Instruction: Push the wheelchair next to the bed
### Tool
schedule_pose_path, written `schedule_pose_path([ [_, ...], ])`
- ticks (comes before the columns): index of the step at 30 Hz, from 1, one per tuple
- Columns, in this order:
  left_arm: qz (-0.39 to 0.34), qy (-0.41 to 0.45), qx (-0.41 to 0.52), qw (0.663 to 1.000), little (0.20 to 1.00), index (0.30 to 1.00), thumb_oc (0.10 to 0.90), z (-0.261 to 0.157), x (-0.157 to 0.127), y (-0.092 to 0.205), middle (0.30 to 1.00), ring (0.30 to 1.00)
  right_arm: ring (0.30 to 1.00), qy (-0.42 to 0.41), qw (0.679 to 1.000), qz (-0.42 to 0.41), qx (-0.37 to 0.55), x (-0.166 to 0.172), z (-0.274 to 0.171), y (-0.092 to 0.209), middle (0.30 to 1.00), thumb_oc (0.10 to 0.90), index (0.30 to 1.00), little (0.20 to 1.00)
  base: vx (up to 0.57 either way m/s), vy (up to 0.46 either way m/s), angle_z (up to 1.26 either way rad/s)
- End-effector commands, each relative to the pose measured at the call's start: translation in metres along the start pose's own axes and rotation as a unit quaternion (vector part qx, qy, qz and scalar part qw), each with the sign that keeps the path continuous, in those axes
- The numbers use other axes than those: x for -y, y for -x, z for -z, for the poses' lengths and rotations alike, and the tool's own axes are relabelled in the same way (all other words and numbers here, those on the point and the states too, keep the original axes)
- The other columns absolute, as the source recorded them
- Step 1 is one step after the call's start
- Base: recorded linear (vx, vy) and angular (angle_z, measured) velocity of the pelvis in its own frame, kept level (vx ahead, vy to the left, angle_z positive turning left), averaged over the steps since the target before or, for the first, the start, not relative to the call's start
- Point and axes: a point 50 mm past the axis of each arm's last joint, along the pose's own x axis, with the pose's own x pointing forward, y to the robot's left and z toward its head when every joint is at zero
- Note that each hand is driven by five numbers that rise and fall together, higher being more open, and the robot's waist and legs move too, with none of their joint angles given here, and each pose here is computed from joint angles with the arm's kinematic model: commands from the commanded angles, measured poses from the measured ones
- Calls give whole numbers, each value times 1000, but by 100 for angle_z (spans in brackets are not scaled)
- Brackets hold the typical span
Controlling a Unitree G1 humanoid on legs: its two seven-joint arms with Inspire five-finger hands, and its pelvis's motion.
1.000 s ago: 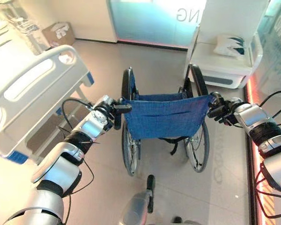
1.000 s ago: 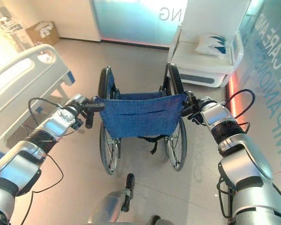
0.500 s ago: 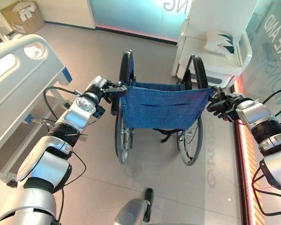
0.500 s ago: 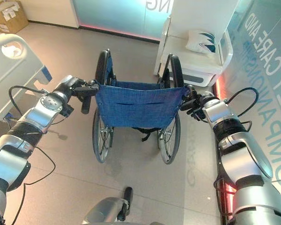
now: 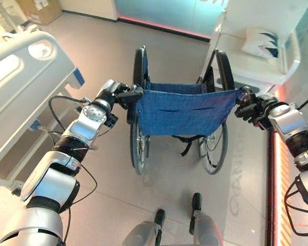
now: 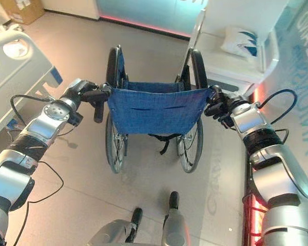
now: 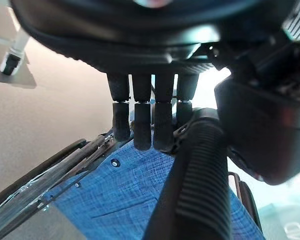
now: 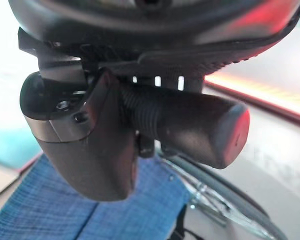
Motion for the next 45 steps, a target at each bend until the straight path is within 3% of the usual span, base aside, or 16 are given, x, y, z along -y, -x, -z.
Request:
schedule_pose_path([
  [1,67,-59,-39,995,300,300,400,31,31,8,300,300,300,85,976,-47,196,-14,-102,31,300,400,300,300,478,-419,85],
  [10,69,-70,-57,993,300,300,400,43,55,8,300,300,300,77,980,-52,176,-11,-94,31,300,400,300,300,297,-279,59],
  [17,80,-63,-46,994,300,300,400,38,79,8,300,300,300,68,983,-59,163,-36,-79,18,300,400,300,300,353,-149,0],
  [23,76,-85,-36,993,300,300,400,34,57,11,300,300,300,109,975,-49,189,-35,-82,19,300,400,300,300,454,-83,-38],
  [29,69,-108,-72,989,300,300,400,54,26,18,300,300,300,102,970,-100,198,-53,-65,13,300,400,300,300,455,49,-61],
  [34,87,-128,-70,985,300,300,400,61,25,22,300,300,300,120,967,-109,198,-52,-58,15,300,400,300,300,382,30,10],
  [45,87,-158,-17,983,300,300,400,28,23,12,300,300,300,131,968,-61,204,-34,-85,22,300,400,300,300,350,-286,53],
])
